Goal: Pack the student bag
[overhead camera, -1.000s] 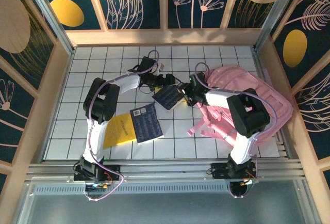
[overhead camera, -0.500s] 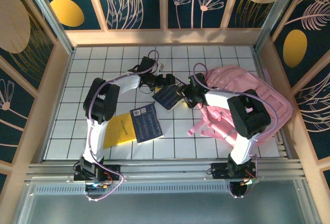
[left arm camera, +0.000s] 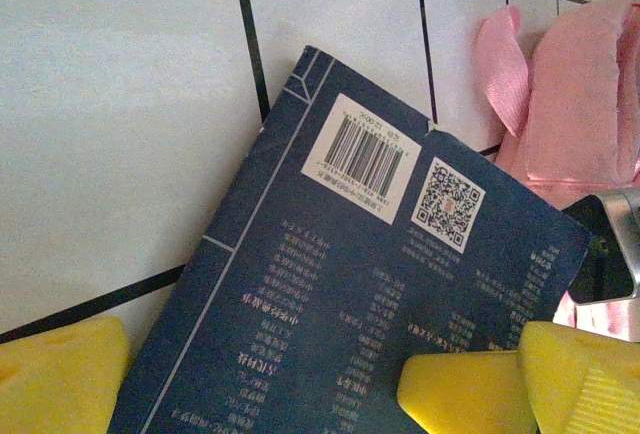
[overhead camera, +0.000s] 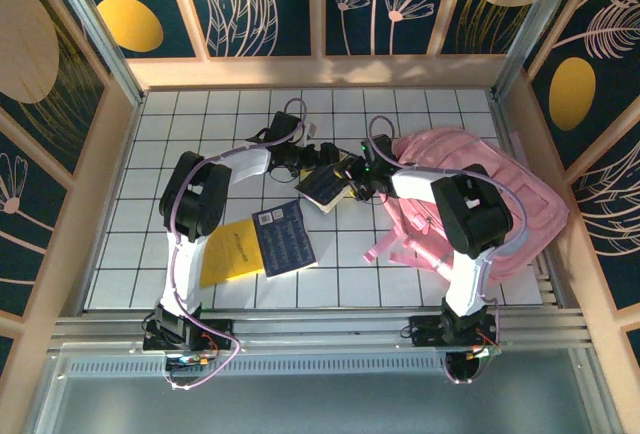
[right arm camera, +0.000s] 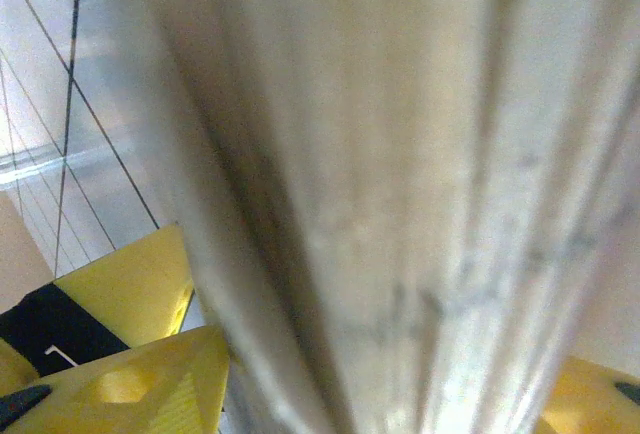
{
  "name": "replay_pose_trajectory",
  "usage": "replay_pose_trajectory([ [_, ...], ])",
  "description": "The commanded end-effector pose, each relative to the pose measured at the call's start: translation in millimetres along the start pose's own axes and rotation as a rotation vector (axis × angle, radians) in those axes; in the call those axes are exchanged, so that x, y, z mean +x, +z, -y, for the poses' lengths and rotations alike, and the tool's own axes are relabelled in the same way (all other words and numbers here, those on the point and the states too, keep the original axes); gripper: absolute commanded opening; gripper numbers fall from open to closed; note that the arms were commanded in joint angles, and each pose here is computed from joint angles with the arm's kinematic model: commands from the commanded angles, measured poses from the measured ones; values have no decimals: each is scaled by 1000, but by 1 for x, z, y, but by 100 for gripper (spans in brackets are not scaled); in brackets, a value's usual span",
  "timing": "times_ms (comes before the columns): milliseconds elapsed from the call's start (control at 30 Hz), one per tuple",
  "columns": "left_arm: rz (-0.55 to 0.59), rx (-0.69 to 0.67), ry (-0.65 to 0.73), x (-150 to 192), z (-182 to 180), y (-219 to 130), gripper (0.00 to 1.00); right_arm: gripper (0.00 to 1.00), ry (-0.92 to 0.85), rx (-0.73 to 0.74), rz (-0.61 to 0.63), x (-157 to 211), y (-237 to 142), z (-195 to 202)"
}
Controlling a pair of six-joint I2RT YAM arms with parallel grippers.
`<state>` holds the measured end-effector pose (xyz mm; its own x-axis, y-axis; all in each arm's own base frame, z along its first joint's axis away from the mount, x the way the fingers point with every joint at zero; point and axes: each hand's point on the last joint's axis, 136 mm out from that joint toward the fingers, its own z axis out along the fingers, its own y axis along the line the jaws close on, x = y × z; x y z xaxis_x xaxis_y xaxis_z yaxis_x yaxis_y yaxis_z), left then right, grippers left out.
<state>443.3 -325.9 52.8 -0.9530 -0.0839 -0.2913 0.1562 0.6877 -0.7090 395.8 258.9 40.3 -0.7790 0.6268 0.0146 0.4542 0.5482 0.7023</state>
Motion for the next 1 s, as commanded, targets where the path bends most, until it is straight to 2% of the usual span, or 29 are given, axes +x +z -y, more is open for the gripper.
replay_pose_trajectory([
  [0,-142,7,-58,49,10,10,99,51,-61,-155,44,-6,-21,-46],
  [333,-133,11,-61,44,18,2,99,36,-45,-227,75,-11,-43,-54],
  [467,-141,75,-82,45,31,0,99,36,-42,-272,37,-6,-39,-60],
  [633,-144,140,-120,45,42,-2,99,40,-48,-309,-11,2,-31,-65],
  [967,-133,152,-151,43,39,-4,99,50,-72,-370,-52,8,-30,-73],
])
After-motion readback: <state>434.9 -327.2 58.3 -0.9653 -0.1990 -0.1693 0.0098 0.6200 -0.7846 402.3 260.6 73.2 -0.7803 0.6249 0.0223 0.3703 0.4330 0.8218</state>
